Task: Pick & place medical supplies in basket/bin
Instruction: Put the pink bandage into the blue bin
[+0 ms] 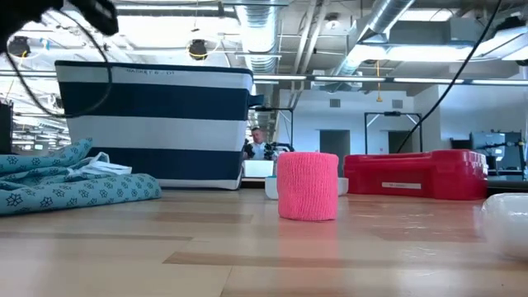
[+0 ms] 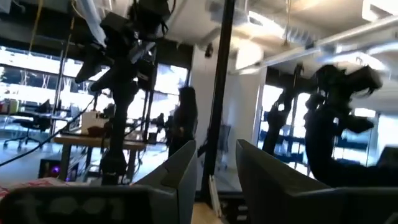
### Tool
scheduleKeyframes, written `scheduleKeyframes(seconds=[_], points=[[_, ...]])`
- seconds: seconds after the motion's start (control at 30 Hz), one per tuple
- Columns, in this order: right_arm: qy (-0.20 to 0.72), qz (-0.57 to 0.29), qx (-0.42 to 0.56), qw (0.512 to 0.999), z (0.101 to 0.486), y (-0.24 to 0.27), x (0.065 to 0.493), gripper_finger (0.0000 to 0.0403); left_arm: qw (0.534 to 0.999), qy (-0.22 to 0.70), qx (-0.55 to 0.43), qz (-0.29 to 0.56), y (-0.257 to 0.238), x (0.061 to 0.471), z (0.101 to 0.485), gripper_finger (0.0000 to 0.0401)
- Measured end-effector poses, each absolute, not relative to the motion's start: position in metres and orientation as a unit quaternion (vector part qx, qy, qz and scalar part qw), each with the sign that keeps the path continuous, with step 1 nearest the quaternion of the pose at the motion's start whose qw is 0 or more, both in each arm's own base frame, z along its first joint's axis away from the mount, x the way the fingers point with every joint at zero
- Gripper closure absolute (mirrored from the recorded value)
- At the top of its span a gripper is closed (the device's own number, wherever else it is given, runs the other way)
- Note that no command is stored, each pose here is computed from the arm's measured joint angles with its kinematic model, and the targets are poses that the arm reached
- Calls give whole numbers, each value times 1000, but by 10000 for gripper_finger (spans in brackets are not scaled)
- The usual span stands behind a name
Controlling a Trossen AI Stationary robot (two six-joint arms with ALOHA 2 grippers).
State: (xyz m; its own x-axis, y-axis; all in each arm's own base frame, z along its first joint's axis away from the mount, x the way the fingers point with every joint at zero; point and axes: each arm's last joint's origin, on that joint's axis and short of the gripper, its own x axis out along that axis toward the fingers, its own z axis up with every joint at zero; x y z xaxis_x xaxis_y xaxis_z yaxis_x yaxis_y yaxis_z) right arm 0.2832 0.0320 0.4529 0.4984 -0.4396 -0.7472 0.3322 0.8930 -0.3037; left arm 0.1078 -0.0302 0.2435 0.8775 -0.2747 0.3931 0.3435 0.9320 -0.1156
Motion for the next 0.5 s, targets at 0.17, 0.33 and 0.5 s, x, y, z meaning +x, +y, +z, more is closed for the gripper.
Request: scheduleKeyframes(seconds=[0.17, 0.33, 0.5], points=[[476, -208, -74, 852, 438, 45, 279, 265, 980, -126, -54, -142, -41, 141, 276, 301], [495, -226, -47, 838, 418, 57, 286, 270, 990, -13, -31, -140, -56, 193, 306, 301], [519, -208, -29, 828, 398, 78, 288, 270, 982, 111, -13, -151, -83, 253, 310, 301]])
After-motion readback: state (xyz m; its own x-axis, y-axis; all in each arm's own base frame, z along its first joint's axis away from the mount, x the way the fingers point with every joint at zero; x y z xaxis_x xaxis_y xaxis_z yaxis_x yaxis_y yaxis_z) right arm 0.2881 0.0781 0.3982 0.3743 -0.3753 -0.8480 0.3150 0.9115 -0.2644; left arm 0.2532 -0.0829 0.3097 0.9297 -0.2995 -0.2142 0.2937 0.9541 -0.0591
